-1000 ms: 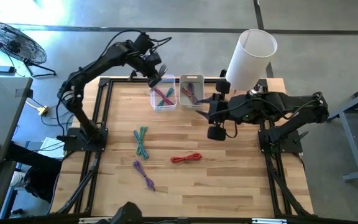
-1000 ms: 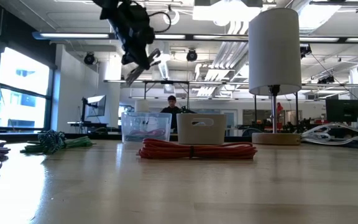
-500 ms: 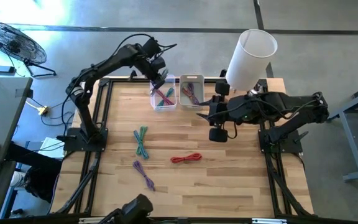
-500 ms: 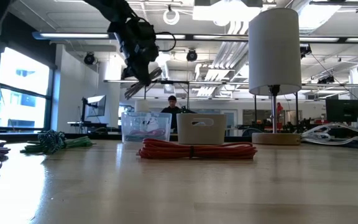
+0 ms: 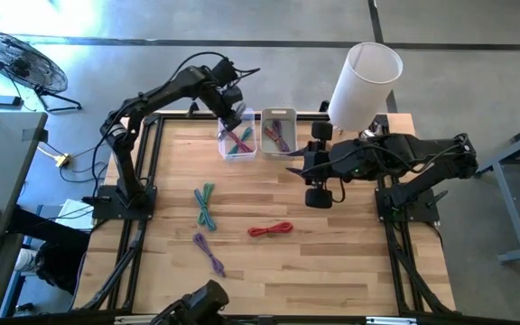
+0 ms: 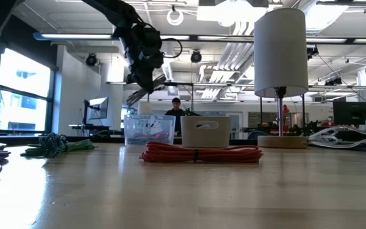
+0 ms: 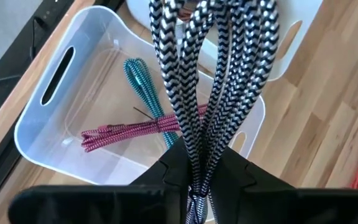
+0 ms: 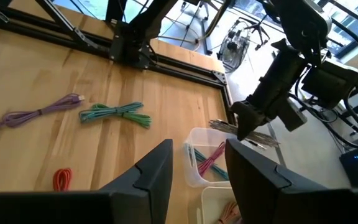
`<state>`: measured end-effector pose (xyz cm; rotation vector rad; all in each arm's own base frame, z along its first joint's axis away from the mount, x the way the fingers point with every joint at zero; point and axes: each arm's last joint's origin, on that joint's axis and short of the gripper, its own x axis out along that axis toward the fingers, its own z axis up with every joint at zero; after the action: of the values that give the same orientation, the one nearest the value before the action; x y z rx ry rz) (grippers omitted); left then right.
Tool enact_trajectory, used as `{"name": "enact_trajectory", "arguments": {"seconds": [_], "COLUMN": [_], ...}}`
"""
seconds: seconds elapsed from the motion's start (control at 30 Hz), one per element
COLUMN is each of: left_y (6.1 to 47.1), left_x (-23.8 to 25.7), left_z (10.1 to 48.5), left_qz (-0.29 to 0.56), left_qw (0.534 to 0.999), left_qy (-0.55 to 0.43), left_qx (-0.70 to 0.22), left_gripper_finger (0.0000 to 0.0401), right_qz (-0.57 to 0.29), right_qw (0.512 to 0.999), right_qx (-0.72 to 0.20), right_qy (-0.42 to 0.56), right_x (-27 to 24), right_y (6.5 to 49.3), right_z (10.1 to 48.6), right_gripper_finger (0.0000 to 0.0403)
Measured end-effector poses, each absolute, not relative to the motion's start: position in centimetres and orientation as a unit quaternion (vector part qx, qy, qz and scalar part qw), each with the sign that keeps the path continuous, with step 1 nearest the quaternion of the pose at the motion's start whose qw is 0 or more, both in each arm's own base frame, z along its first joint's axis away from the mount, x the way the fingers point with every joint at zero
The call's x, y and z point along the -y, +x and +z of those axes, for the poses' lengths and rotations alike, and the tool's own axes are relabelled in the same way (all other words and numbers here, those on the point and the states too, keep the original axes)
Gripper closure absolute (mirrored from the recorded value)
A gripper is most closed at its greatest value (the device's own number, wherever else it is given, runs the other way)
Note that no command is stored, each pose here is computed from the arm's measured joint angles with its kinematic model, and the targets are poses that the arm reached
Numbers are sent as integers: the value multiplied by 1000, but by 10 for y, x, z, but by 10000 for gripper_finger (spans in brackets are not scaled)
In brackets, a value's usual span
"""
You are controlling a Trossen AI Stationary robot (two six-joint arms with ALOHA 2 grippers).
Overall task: Pick & Place USB Port
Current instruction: Put the black patterned charger cable into the transparent bin
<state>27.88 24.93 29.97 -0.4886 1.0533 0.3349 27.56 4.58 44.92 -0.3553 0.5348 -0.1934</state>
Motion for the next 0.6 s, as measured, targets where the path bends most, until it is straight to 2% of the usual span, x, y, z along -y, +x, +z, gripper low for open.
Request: {"name": "enact_trajectory", "arguments": {"seconds": [0.33, 0.6], "left_y": [284, 301], "left_x": [-248, -244], "left_z": [291, 270], "left_qz": [181, 132], "left_qw": [806, 801], "left_qy": [-240, -246], "left_qx": [-511, -530], "left_gripper_finger": [350, 350], "right_qz": [-93, -90], "right_qw": [941, 941], "right_qx": [-272, -274], "right_qy": [-177, -176], "right_x": [-46, -46], "right_y": [275, 275], "right_z": [448, 447], "right_gripper_finger": [263, 263]}}
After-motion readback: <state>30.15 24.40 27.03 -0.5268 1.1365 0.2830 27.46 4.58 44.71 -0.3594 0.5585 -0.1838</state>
